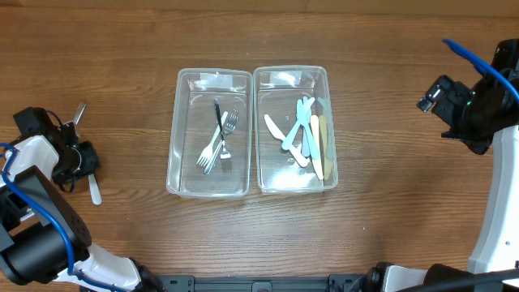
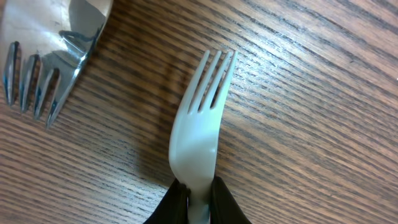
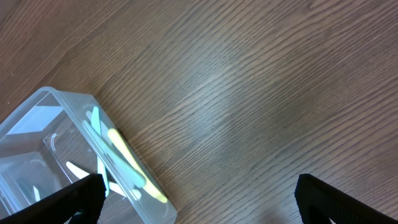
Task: Pack container
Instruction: 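Place the white plastic fork into the left container and release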
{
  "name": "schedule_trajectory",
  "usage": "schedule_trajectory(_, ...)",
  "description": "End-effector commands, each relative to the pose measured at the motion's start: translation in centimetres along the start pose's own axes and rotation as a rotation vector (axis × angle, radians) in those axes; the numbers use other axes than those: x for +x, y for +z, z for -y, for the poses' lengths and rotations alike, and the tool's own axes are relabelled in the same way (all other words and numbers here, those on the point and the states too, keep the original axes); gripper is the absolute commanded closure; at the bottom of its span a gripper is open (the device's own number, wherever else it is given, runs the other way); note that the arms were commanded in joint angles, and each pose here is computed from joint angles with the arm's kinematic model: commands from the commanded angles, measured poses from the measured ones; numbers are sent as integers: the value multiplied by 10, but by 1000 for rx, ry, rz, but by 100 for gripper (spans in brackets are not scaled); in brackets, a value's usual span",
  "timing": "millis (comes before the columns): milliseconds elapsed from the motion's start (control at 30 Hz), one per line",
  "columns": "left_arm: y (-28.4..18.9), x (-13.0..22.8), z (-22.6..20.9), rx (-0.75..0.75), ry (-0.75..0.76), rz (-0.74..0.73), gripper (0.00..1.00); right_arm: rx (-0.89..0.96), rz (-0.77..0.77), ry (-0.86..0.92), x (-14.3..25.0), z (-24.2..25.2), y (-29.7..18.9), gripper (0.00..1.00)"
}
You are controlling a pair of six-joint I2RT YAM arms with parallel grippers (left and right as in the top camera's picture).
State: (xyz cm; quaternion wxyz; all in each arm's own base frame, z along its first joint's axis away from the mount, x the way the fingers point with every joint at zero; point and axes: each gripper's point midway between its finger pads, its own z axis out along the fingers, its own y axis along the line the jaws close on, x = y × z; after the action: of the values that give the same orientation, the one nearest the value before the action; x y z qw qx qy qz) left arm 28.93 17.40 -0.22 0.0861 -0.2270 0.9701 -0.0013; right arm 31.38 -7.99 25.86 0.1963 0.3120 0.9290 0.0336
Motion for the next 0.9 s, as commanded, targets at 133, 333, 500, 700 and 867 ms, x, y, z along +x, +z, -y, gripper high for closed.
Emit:
schedule_trajectory(133,11,16,6,25,-24,-50,96,-6,6,-11,-1,-2,-1,0)
schedule_trajectory(333,3,8,23,31,20,-48,96,-7,7,-11,-1,-2,-1,0)
schedule_trajectory(500,-40,-18,51,42,94,18,96,-7,6,-11,-1,-2,-1,0)
schedule_trajectory(700,-158,-44,122,99,209,251,96,-8,6,-11,-1,-3,-1,0)
schedule_trajectory(867,-220,-21,224,191,401,391,96,-7,6,-11,-1,-2,-1,0)
